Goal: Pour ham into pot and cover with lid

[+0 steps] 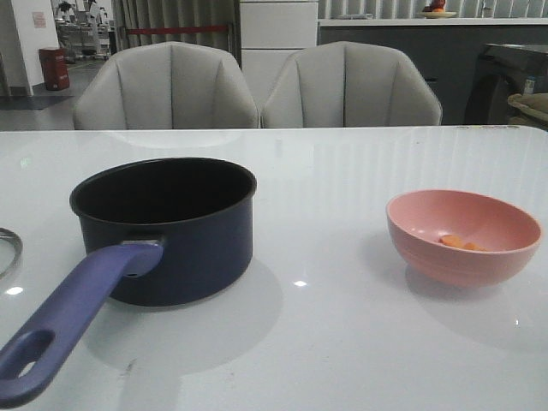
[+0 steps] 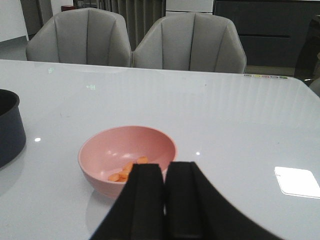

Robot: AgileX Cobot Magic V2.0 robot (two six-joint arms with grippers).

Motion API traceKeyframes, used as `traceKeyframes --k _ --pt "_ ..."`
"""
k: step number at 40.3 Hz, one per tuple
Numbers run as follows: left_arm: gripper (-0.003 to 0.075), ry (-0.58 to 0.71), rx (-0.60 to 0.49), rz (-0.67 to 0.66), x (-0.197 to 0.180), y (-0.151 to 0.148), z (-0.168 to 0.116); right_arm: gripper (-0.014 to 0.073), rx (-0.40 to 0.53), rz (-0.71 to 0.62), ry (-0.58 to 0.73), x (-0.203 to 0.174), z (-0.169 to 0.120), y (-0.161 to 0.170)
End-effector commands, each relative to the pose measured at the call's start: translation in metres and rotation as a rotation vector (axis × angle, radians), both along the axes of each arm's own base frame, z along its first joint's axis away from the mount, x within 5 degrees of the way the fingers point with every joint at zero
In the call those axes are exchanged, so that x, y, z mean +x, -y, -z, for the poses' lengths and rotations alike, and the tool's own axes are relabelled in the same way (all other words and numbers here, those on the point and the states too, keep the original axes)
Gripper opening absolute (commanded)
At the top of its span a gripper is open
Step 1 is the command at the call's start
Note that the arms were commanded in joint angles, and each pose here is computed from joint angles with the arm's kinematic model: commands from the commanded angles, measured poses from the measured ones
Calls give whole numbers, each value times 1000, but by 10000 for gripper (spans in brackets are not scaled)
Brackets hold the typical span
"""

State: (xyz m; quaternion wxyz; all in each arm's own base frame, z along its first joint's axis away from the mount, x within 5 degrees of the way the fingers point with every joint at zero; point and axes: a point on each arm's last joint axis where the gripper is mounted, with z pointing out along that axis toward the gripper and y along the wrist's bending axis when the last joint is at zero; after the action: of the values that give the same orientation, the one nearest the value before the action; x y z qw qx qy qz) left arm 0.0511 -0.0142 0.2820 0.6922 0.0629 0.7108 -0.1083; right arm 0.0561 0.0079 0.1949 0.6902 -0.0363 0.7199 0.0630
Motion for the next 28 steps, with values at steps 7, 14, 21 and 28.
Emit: traceKeyframes --k 7,14,21,28 --pt "561 152 -17 -17 -1 -2 -13 151 -8 5 85 -1 -4 0" --pt "459 152 -17 -17 -1 -2 -13 151 0 4 139 -1 -9 0" --pt "328 152 -17 -17 -1 -2 -13 151 78 1 273 -5 -31 1" --pt "226 152 -17 -17 -1 -2 -13 151 93 -1 194 -5 -65 1"
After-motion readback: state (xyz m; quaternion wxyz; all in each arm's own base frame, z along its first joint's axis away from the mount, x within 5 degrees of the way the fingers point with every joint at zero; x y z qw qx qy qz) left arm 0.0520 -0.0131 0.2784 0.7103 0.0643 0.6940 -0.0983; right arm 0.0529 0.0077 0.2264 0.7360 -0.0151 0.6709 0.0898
